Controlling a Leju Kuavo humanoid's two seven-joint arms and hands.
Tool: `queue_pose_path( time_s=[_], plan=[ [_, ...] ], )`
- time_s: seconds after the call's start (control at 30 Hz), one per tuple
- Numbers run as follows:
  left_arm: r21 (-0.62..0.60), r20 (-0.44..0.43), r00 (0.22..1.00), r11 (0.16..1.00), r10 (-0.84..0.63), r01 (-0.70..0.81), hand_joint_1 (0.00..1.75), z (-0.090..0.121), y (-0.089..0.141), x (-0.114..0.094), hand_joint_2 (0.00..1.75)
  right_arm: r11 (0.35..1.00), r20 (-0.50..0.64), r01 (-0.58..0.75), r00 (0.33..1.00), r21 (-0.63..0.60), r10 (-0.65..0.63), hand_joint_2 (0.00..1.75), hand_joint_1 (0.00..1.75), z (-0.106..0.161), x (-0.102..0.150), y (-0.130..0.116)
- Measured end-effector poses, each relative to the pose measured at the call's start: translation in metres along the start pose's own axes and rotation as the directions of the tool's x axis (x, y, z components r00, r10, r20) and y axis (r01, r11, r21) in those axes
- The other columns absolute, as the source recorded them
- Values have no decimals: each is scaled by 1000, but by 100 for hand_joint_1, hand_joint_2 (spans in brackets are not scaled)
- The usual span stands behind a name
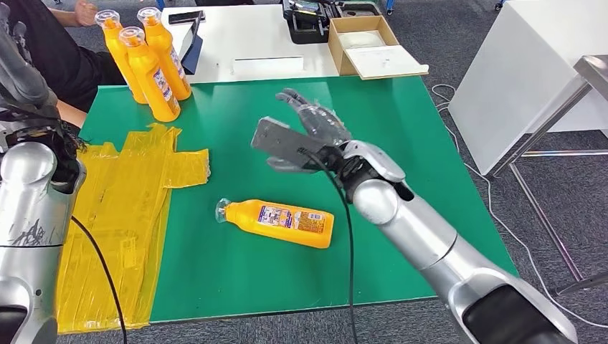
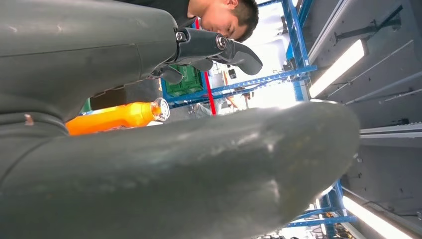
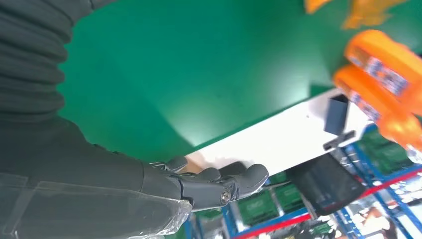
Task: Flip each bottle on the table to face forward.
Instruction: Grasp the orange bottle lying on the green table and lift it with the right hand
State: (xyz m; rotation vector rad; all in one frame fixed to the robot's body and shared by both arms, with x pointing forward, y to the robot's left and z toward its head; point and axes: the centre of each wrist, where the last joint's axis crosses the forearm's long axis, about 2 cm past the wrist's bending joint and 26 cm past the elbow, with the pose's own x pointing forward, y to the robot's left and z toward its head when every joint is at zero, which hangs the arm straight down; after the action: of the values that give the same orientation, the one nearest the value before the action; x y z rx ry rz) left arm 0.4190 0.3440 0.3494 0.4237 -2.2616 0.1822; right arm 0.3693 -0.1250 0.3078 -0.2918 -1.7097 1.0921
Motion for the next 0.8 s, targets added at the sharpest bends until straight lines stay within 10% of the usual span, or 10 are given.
queue_pose_path(
  time_s=[0.8],
  plan=[
    [-14, -17, 1000, 1000, -17, 17, 0, 3, -16, 3, 0, 941, -181, -308, 927, 138, 330, 175, 0, 13, -9, 88]
  ],
)
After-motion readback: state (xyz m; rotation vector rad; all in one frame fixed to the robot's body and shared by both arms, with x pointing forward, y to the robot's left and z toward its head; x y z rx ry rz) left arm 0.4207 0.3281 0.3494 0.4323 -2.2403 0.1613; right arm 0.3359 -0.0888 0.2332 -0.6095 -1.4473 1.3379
